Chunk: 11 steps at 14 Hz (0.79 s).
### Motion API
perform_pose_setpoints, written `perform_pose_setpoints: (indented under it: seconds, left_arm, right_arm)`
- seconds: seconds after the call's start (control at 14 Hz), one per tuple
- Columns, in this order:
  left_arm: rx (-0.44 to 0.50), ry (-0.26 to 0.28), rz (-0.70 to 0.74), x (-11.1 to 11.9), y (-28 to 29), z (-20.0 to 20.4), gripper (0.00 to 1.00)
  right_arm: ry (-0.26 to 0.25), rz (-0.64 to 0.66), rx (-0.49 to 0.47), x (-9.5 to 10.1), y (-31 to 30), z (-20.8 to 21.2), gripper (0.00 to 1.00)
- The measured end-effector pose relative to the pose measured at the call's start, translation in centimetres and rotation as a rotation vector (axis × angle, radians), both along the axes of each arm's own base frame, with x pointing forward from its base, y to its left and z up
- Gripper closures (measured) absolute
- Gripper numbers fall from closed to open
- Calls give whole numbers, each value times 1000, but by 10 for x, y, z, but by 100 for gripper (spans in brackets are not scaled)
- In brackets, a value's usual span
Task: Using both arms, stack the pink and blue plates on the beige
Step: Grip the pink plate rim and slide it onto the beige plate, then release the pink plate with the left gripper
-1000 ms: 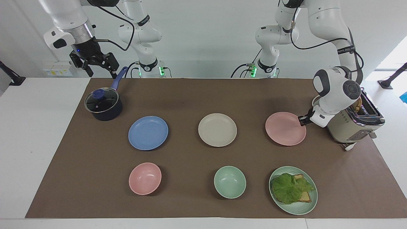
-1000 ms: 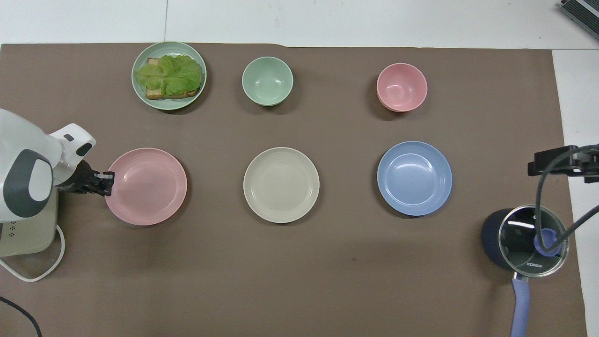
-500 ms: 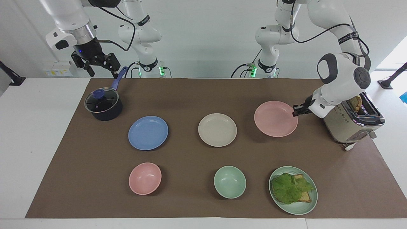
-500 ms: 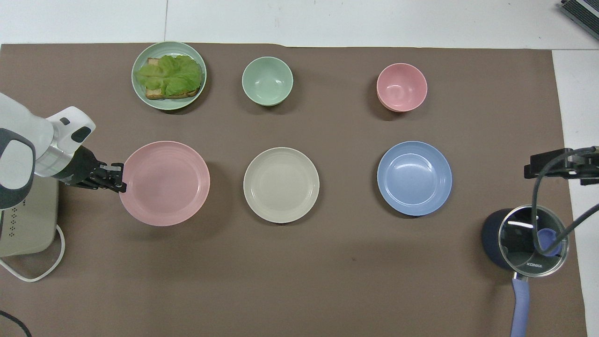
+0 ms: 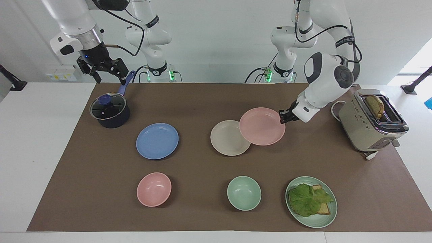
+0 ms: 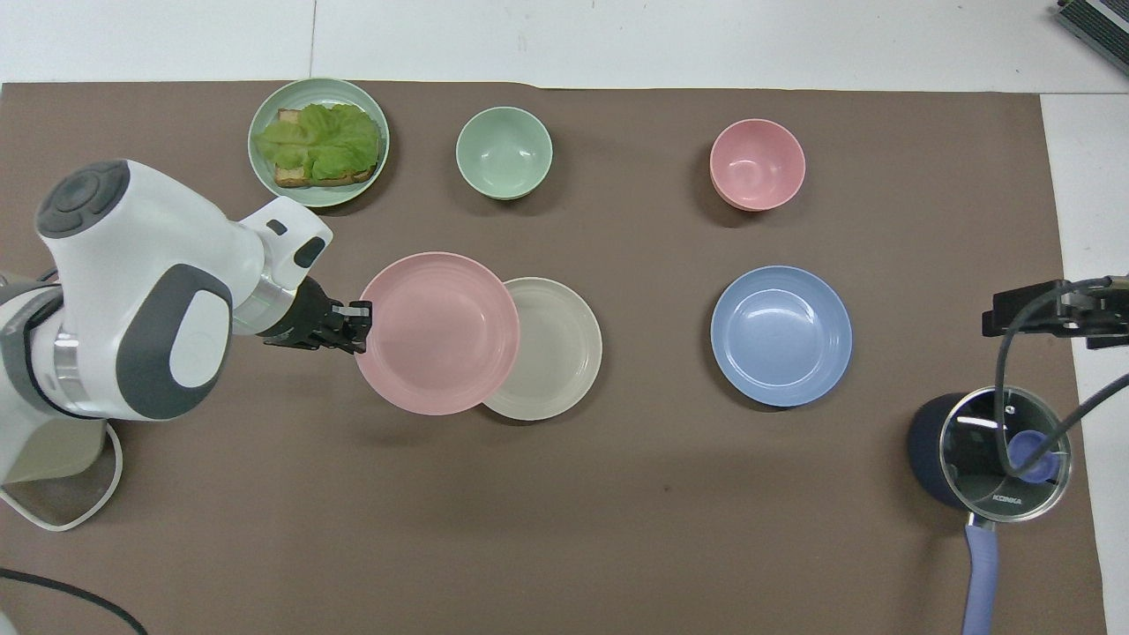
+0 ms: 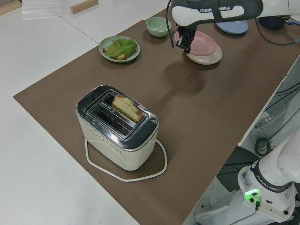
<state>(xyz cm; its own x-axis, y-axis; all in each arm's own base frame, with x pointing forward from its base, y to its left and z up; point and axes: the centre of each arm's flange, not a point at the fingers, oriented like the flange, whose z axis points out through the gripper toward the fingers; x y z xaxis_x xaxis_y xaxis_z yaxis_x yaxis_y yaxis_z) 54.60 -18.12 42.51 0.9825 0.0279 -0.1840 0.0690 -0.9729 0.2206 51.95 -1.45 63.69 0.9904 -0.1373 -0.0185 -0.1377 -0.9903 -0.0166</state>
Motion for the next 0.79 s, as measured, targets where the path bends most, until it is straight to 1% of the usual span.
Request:
perform_pose_setpoints:
  seconds: [0.14,0.29,0.36,0.57,0.79]
  left_arm:
    - [-12,-23,9,-5,-25,-4,95]
    - [-11,-51,22,-13,-50,-17,95]
    - [-10,-57,24,-18,-62,-25,95]
    - [-7,-55,25,-26,-86,-53,95]
    - [3,-47,27,-30,-92,-75,95]
  right_arm:
    - [1,-1,0,-1,0,0,0]
    - [1,-1,1,-3,-1,0,0]
    - [0,-1,1,-3,-1,0,0]
    - [2,-1,1,-4,-1,0,0]
    - [3,-1,1,-4,-1,-1,0]
